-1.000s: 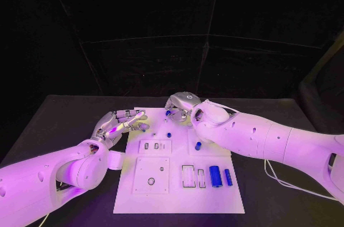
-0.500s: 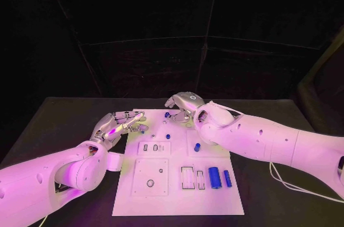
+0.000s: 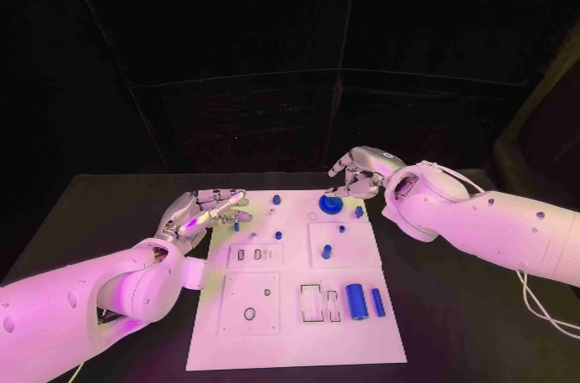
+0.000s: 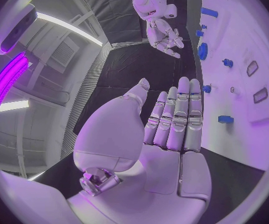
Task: Assemble the parts on the task board
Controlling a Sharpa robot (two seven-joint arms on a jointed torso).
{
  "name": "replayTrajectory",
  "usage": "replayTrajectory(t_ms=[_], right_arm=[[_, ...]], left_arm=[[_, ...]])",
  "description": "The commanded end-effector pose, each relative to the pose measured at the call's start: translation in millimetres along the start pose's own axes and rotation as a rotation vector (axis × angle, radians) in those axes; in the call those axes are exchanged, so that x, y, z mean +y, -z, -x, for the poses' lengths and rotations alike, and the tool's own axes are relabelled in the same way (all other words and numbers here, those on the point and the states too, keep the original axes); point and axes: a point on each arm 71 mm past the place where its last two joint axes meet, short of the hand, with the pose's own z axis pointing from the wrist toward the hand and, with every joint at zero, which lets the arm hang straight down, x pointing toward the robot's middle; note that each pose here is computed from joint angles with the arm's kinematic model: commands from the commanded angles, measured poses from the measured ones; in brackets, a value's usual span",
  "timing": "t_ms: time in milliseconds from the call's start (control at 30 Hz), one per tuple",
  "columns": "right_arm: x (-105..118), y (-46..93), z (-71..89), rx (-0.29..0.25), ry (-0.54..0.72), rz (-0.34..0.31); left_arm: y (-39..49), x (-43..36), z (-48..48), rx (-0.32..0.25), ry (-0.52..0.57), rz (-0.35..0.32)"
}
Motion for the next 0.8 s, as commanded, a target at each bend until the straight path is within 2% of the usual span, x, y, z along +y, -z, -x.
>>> replayTrajectory(t_ms=[33, 167, 333, 800], right_arm=[[-7.7, 4.5, -4.2, 0.124, -0.010, -0.077], [-17.0, 5.8, -2.4, 0.135, 0.021, -0.108], [-22.0, -1.0, -5.0, 0.141, 0.035, -0.124], [-11.3, -23.8, -18.3, 0.150, 0.080, -0.090]], left_arm=[[-1.0, -0.1, -2.4, 0.022, 0.007, -0.002], [-1.6, 0.7, -3.7, 0.027, 0.009, -0.001], [-1.9, 1.3, -4.7, 0.030, 0.011, 0.000], [-2.3, 2.1, -5.5, 0.033, 0.013, 0.002]])
